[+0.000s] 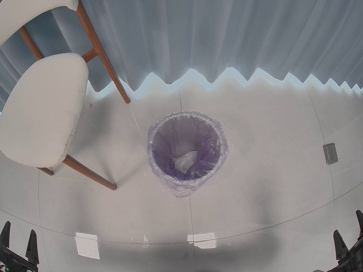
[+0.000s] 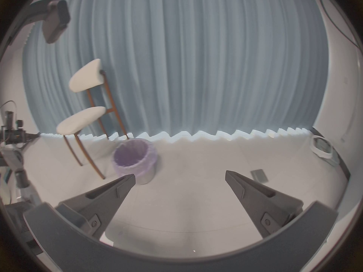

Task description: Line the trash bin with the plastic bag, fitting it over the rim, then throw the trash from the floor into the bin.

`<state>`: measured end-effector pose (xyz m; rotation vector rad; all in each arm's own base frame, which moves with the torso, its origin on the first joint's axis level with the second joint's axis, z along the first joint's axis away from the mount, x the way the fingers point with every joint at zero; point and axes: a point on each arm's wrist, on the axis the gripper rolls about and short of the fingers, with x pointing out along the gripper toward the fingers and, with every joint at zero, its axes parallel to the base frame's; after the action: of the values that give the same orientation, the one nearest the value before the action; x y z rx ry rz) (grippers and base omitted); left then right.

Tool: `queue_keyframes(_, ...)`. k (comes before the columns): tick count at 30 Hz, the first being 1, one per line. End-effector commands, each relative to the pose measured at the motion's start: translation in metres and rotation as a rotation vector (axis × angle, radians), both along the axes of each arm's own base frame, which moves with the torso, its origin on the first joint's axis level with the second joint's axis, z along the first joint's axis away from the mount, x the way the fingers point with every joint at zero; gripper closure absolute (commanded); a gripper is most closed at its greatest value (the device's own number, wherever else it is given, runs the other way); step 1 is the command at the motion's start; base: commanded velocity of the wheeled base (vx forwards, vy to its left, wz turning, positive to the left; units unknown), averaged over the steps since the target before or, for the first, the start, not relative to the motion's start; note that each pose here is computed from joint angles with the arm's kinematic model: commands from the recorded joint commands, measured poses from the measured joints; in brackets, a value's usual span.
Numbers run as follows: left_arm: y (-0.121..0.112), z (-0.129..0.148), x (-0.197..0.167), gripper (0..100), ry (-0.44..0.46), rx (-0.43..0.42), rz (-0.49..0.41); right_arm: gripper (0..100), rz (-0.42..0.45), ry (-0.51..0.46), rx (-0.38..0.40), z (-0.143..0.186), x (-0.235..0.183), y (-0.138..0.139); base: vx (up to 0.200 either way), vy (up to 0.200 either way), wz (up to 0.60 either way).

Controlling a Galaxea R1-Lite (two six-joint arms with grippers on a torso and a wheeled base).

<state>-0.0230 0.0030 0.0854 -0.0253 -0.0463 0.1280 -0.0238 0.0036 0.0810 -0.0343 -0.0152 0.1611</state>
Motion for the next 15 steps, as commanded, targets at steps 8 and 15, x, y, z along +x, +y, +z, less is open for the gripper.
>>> queue_keyframes(8, -0.0005, -0.0049, 0.0, 0, 0.002, 0.014, -0.024, 0, -0.181, 0.015, 0.035, -0.0053, 0.0011, -0.0041, 0.0, 0.0, 0.0)
queue_keyframes(15, -0.0016, -0.0054, 0.0, 0, 0.014, 0.062, -0.068, 0, -0.183, 0.014, 0.027, -0.0053, 0.0011, -0.0041, 0.0, 0.0, 0.0)
